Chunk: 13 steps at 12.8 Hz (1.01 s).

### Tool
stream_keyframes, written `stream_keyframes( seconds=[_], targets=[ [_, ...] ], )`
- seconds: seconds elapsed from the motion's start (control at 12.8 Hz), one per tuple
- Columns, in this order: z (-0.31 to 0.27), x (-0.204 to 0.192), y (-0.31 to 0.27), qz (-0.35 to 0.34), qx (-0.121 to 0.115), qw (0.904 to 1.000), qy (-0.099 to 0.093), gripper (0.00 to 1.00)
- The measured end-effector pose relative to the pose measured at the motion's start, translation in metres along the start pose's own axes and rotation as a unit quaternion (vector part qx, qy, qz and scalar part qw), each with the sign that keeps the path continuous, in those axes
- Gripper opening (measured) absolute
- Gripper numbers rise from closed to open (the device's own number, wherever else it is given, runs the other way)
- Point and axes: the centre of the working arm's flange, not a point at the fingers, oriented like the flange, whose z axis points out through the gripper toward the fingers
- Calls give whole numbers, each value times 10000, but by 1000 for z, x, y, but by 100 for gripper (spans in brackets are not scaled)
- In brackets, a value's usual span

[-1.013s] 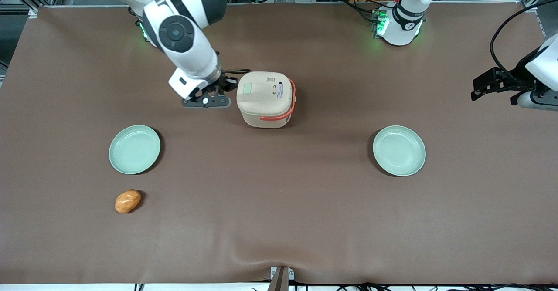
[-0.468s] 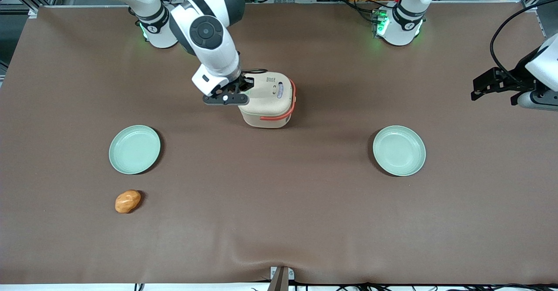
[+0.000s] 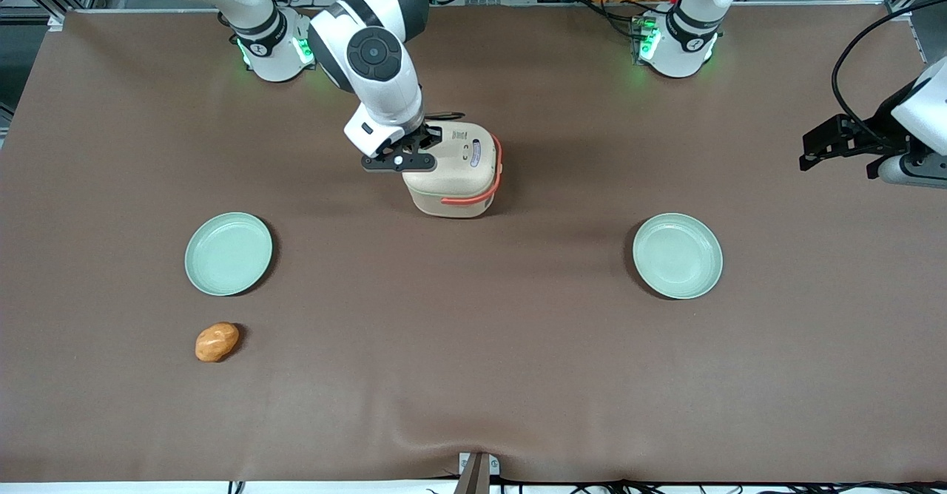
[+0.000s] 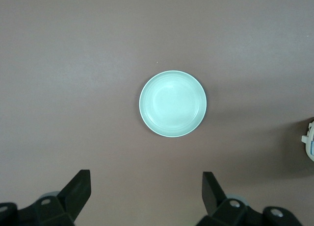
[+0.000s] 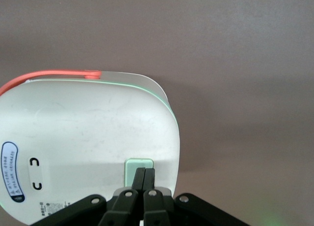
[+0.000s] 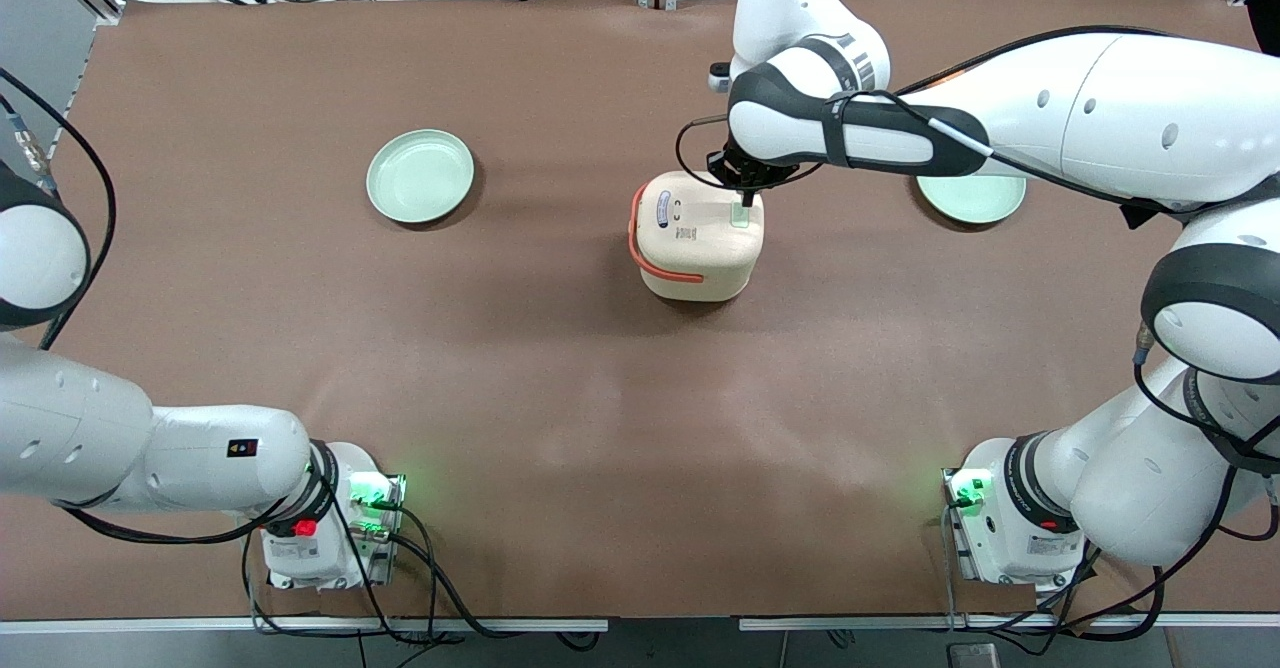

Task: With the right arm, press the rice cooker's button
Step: 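Lower the right gripper fingertips onto the cooker's lid button and press, then lift the right gripper off the button as the lid pops open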

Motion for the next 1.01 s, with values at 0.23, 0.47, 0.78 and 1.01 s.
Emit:
stream_keyframes(
  seconds=[0.23,0.47,0.78,1.01],
  targets=[
    [5,-1,-1,-3,-29,10000,-25,1],
    [13,-3,-5,-23,-64,10000,-44,1],
    [16,-3,-7,-30,-62,10000,-32,1],
    [16,-3,-7,-28,-63,10000,-29,1]
  ],
)
